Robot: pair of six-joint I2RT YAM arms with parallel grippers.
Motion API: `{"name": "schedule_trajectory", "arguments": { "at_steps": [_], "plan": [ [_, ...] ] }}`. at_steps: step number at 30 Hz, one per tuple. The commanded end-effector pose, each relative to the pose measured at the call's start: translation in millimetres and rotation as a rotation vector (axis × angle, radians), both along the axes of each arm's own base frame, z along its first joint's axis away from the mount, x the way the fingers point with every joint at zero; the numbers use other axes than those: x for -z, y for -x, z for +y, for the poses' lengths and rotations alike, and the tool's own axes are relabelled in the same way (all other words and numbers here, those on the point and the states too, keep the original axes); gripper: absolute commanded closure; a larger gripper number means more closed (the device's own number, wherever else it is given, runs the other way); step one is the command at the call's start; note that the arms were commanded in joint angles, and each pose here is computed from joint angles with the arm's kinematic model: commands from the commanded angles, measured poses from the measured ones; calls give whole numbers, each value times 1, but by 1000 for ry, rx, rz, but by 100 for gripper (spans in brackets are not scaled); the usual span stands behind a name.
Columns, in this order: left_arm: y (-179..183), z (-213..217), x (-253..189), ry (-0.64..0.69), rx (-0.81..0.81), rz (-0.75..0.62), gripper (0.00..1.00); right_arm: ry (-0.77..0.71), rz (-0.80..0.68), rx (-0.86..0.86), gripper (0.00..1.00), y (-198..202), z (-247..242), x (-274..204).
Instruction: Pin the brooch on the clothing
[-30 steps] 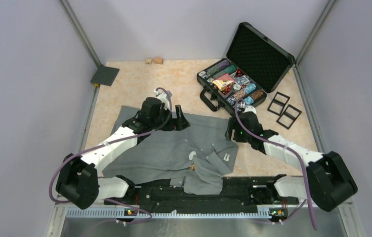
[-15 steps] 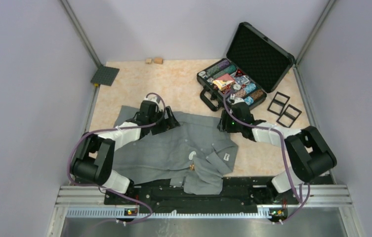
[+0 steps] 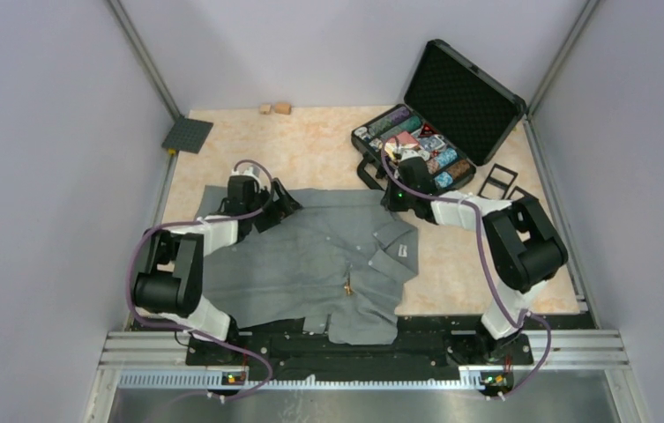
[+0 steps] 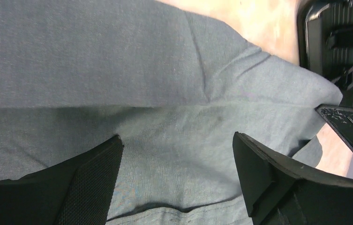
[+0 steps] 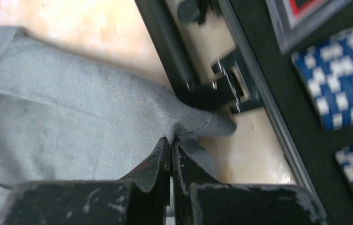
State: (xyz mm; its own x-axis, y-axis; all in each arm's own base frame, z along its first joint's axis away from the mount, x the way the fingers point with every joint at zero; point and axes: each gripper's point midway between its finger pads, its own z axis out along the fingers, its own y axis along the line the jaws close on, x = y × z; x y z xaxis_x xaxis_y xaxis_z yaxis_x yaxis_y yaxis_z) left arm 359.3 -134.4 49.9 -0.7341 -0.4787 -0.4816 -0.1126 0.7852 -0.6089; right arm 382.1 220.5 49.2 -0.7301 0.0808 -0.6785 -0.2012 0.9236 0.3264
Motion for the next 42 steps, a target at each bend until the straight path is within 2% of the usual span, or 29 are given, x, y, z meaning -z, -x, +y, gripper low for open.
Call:
{"name": "schedule_trajectory", "arguments": {
  "at_steps": [1, 9, 14, 15, 18, 19, 21, 22, 26, 28, 32, 37, 42],
  "plan": [
    [-16, 24, 10, -1, -57, 22, 9, 46, -104, 9, 100, -43, 4, -28],
    [-50, 36, 4, -11, -73, -2, 10, 104, -173, 25, 100, -97, 7, -45],
    [-67, 37, -6, -42, -40, -31, 11, 111, -170, 5, 100, -111, 9, -47],
    [-69, 37, -10, -52, -33, -38, 11, 105, -176, -9, 97, -113, 12, -52],
    [-75, 37, -28, -80, -8, -80, 11, 82, -191, -60, 63, -112, 20, -67],
    [-76, 37, -38, -95, -1, -107, 10, 70, -203, -77, 54, -109, 23, -76],
    [-76, 34, -55, -134, 20, -147, 10, 55, -225, -97, 42, -103, 23, -93],
    [-75, 32, -64, -159, 35, -161, 10, 49, -235, -103, 40, -98, 23, -101],
    [-62, 20, -90, -273, 65, -194, 9, 25, -264, -94, 37, -69, 10, -134],
    [-53, 6, -100, -287, 96, -216, 9, 4, -259, -86, 36, -47, 4, -143],
    [-28, -35, -105, -235, 188, -219, 10, -38, -227, -102, 36, 11, 2, -141],
    [-2, -82, -90, -162, 296, -182, 12, -75, -197, -170, 35, 88, 24, -128],
    [6, -104, -77, -106, 340, -157, 25, -86, -167, -215, 37, 154, 49, -104]
  ]
}}
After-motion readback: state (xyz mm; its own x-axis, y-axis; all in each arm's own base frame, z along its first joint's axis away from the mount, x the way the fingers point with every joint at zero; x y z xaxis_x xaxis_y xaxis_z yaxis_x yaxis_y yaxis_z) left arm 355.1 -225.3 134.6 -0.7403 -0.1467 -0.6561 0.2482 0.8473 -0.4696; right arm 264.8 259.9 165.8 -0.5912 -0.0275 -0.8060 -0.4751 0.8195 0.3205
